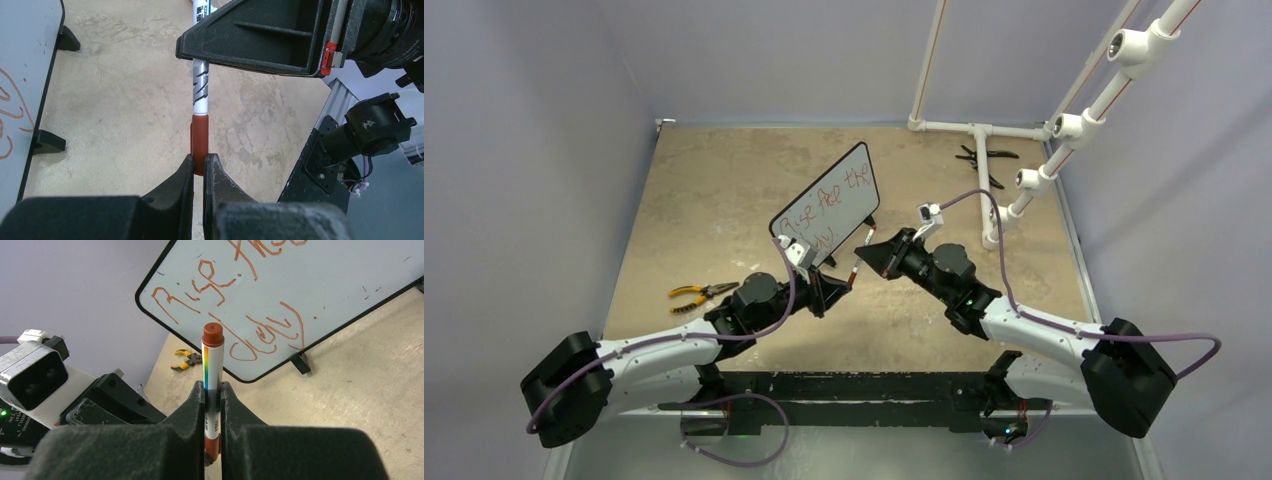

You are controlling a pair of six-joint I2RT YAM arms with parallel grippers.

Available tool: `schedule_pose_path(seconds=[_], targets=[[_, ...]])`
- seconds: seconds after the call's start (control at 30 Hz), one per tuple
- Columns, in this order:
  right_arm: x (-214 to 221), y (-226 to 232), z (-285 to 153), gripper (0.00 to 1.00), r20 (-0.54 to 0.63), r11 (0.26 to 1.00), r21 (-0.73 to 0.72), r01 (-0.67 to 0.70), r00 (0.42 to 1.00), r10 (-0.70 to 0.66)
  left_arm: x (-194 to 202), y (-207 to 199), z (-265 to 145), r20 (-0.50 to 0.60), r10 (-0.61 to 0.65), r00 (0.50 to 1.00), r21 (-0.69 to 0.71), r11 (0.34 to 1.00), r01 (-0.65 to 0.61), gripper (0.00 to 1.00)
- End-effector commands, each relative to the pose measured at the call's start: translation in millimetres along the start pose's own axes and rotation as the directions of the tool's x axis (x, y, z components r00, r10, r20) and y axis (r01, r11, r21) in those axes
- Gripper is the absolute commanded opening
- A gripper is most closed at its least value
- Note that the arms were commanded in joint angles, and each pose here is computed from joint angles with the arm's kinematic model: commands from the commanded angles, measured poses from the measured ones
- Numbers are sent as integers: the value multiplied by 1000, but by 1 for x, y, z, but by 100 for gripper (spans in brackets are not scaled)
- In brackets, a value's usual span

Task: Write a sentence on the whiteboard
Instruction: Insert the whiteboard marker without the cap into the pen cap.

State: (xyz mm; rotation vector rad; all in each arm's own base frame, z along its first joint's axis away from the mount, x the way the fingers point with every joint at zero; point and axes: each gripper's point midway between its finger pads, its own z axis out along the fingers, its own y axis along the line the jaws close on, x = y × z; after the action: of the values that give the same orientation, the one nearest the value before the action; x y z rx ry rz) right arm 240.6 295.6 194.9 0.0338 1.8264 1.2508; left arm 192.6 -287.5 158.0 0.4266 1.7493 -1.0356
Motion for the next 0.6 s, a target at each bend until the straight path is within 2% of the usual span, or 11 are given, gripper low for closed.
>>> schedule_pose_path(seconds=[0.0, 0.57], targets=[[57, -6, -14, 0, -245, 999, 14, -33, 969, 35, -110, -27, 6, 345, 17, 938, 28, 999, -28, 0], [72, -14, -17, 0, -309, 999, 46, -24, 950, 37, -140, -26, 16, 404, 15, 915, 36, 999, -32, 0]])
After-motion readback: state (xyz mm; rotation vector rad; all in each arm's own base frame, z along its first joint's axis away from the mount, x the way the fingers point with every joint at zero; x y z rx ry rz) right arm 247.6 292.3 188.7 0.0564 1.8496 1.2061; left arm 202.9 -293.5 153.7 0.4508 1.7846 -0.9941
